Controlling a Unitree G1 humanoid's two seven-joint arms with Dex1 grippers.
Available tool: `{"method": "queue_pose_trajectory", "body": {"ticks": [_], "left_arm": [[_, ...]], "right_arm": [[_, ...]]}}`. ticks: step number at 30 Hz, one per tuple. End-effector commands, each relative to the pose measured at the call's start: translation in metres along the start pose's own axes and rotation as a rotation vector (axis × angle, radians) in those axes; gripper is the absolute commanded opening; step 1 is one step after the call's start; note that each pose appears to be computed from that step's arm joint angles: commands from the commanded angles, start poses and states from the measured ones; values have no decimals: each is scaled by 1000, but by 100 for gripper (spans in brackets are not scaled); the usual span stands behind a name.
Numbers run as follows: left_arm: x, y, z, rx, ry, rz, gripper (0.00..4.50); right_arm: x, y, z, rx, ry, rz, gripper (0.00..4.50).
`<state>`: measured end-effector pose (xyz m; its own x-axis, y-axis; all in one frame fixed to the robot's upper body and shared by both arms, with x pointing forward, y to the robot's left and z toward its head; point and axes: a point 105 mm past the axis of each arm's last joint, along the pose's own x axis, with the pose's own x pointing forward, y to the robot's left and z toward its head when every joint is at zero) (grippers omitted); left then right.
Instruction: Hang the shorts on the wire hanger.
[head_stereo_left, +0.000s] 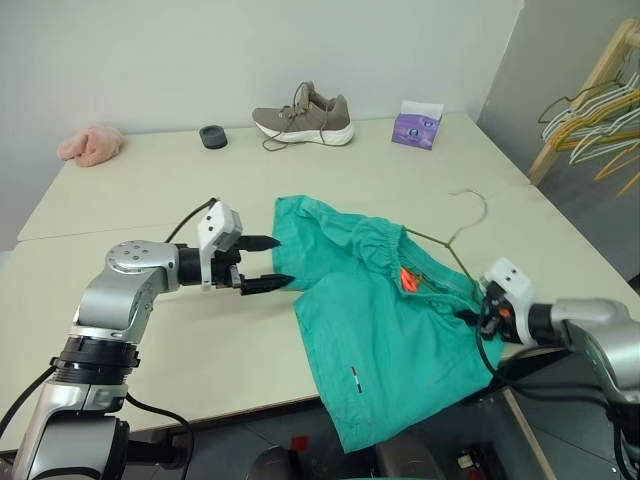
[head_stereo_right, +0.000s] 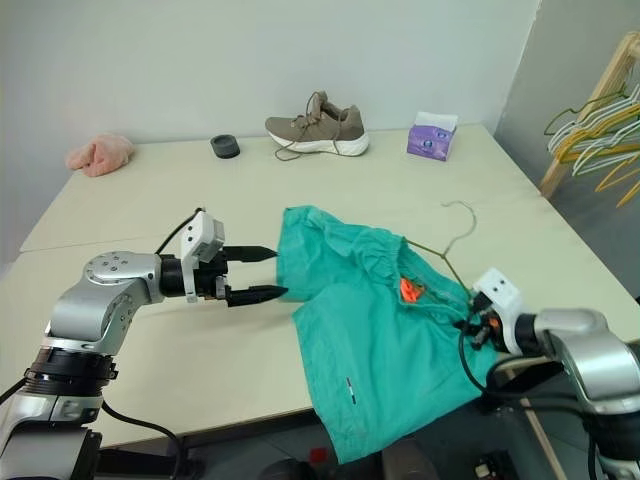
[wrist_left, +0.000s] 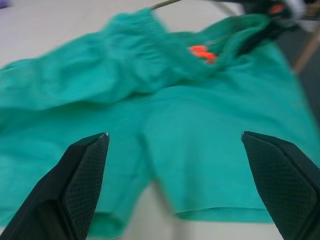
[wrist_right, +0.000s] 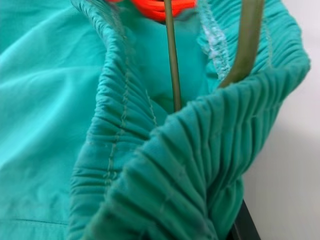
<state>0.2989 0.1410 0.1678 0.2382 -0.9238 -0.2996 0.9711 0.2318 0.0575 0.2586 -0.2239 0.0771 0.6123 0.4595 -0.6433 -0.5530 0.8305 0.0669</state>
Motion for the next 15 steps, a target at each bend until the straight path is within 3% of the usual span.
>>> {"method": "queue_pose_trajectory", "body": {"ticks": [1,8,15], "left_arm": [[14,-18,15,41,-9,-99,447],[42,-32,37,70,-94,-211,447],[64,-32,58,107,-150,-242,447]], "right_arm": [[-27,-23,-15,169,-34,-218,0],[-87,-66,-75,533,20,-598,0],[-147,-106,-92,746,-26,-891,0]]}}
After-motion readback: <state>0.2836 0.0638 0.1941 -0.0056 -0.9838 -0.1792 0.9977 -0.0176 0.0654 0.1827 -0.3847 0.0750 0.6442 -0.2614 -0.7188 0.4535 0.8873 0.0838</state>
